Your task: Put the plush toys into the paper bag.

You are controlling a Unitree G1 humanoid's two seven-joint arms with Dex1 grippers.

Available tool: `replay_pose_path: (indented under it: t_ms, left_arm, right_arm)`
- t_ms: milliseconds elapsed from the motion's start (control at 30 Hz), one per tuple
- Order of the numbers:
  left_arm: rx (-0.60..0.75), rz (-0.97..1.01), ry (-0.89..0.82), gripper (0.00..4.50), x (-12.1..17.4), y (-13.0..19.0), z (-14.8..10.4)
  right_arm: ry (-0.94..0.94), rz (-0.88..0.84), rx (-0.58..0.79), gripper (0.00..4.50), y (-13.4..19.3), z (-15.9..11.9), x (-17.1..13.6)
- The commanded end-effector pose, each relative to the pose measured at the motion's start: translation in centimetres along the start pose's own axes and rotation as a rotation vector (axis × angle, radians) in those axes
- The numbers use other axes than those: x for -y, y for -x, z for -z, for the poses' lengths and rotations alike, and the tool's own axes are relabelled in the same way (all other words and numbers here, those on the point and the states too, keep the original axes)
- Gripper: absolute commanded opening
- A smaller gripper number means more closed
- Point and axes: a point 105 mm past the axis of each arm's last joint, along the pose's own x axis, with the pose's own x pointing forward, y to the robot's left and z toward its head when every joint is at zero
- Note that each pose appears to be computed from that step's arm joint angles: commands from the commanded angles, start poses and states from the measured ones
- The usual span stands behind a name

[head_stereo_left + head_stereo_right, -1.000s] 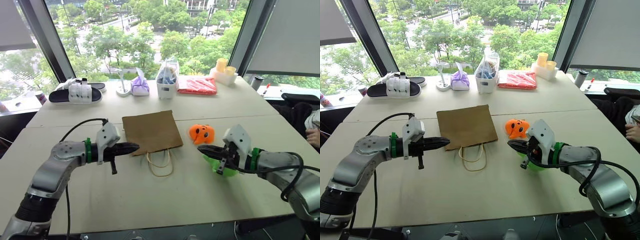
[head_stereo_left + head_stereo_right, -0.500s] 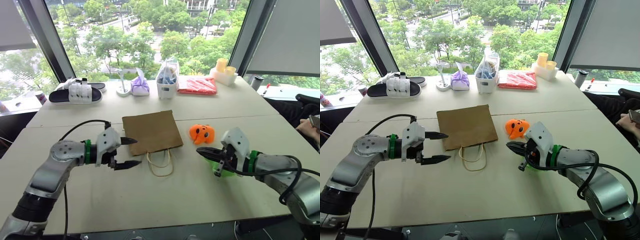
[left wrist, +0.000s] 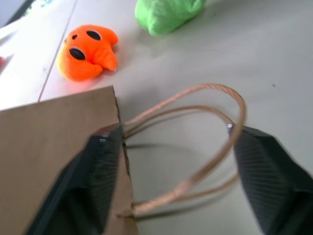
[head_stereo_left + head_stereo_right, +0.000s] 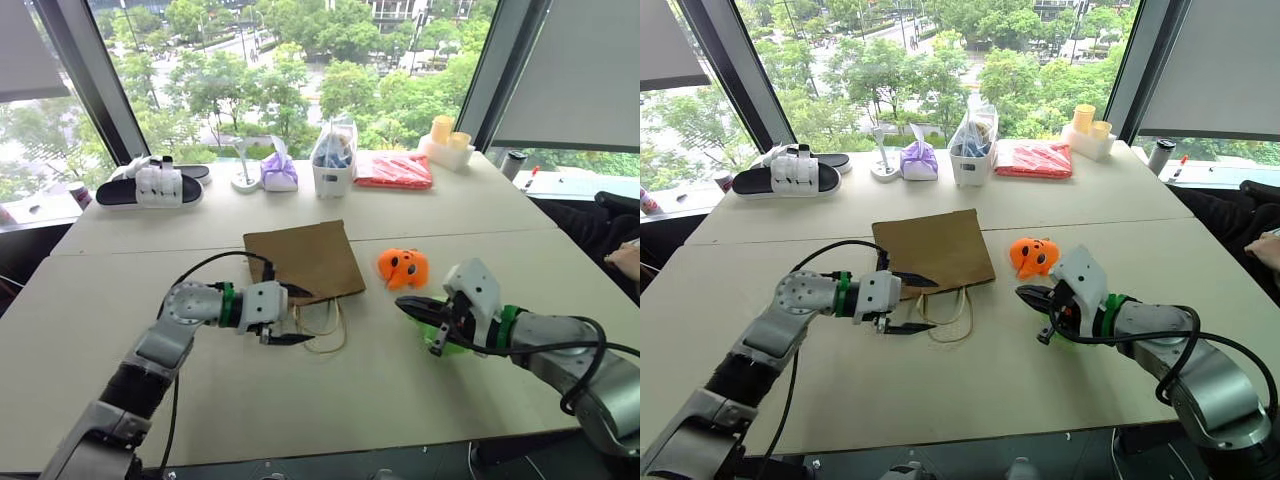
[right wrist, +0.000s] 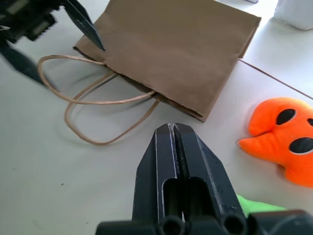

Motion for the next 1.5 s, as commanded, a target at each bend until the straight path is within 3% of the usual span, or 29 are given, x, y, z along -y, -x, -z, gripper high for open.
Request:
replay_pose_path:
  t_ms: [33, 133, 333, 633, 800, 967, 1200, 1367, 1500]
  left_arm:
    - [0.046, -0.028, -0.015, 1.61, -1.5, 0.6, -1.5]
    - [0.093, -0.049, 0.027, 0.05, -2.4, 0.8, -2.6]
    - [0.229, -0.143, 0.149, 0.05, -5.0, 1.5, -5.8]
    - [0.260, -0.147, 0.250, 0.05, -4.6, 2.3, -7.0]
    - [0.313, -0.228, 0.308, 0.05, -5.8, 3.1, -8.3]
    - [0.394, -0.376, 0.368, 0.05, -8.7, 4.9, -9.7]
    - [0.522, -0.563, 0.323, 0.05, -14.0, 8.6, -13.2]
    - [0.536, -0.572, 0.298, 0.05, -14.4, 8.9, -13.8]
    - [0.483, -0.423, 0.342, 0.05, -11.2, 6.1, -12.3]
  right_arm:
    - [-0.013, -0.010, 0.024, 0.00, -0.2, 0.1, -1.9]
    - [-0.071, -0.005, 0.020, 0.00, -1.4, 1.4, -3.2]
    - [-0.144, 0.078, 0.086, 0.00, -6.8, 1.6, -4.0]
    - [-0.101, 0.197, 0.089, 0.00, -15.7, 0.7, -3.0]
    - [-0.147, 0.250, 0.057, 0.00, -19.0, 1.9, -2.9]
    - [-0.179, 0.265, 0.037, 0.00, -19.9, 2.7, -2.6]
    - [-0.162, 0.222, 0.005, 0.00, -19.8, 3.6, -2.6]
    - [-0.163, 0.211, -0.011, 0.00, -19.5, 4.2, -3.0]
    - [-0.164, 0.215, 0.005, 0.00, -18.7, 3.8, -3.0]
